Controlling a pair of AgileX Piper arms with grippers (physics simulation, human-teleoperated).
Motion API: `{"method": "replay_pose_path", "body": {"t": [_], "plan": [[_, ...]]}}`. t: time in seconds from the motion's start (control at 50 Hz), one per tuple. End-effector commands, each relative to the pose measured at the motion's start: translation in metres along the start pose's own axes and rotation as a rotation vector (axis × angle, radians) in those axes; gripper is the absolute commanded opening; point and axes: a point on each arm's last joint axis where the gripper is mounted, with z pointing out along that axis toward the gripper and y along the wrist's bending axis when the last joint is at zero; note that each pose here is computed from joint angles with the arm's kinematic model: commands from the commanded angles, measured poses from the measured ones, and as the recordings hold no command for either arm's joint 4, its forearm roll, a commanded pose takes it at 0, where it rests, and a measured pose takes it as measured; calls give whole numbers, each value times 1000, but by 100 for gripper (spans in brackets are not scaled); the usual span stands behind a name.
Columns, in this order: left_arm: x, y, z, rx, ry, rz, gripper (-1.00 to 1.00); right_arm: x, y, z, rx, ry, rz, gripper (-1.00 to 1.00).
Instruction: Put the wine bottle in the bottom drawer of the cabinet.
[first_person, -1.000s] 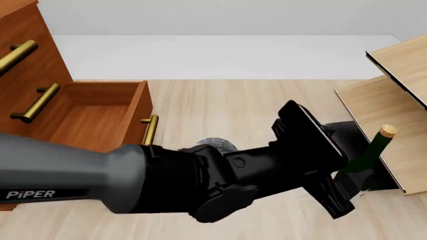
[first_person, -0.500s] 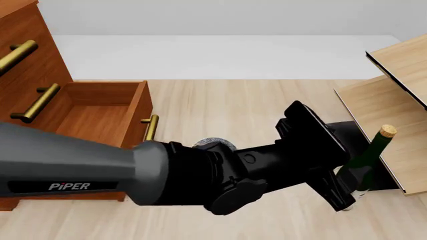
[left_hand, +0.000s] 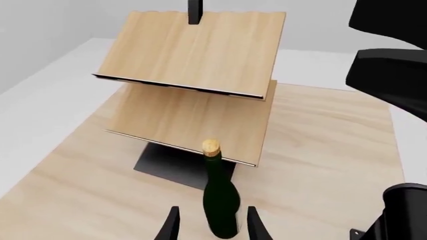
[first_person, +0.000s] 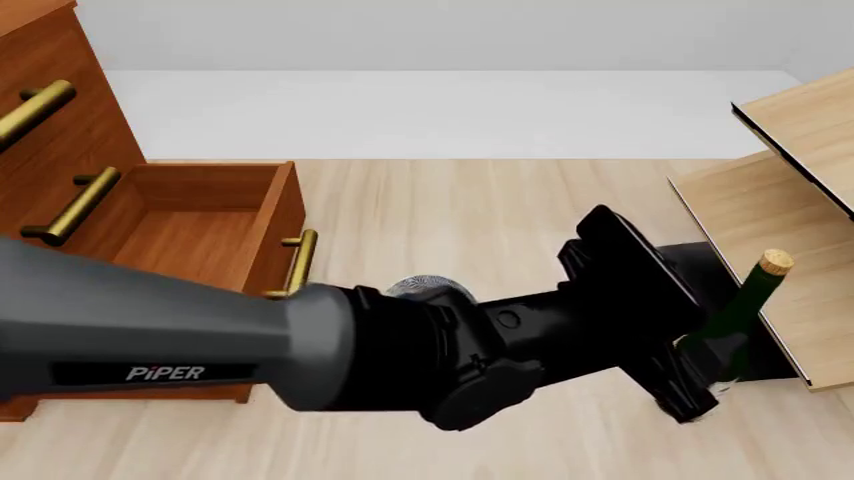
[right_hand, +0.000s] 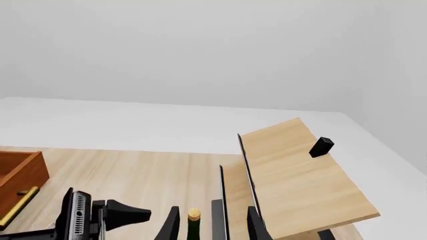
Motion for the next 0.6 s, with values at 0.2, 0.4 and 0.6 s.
{"method": "replay_pose_path", "body": {"t": [0.2, 0.4, 0.6], "plan": [[-1, -9, 4, 18, -18, -9, 100, -1, 0, -1, 3, -1, -1, 100], [2, -10, 15, 19, -35, -14, 100, 1, 0, 0, -5, 1, 1, 100], [1, -9, 26, 13, -43, -15, 100, -1, 0, -1, -3, 2, 2, 100]]}}
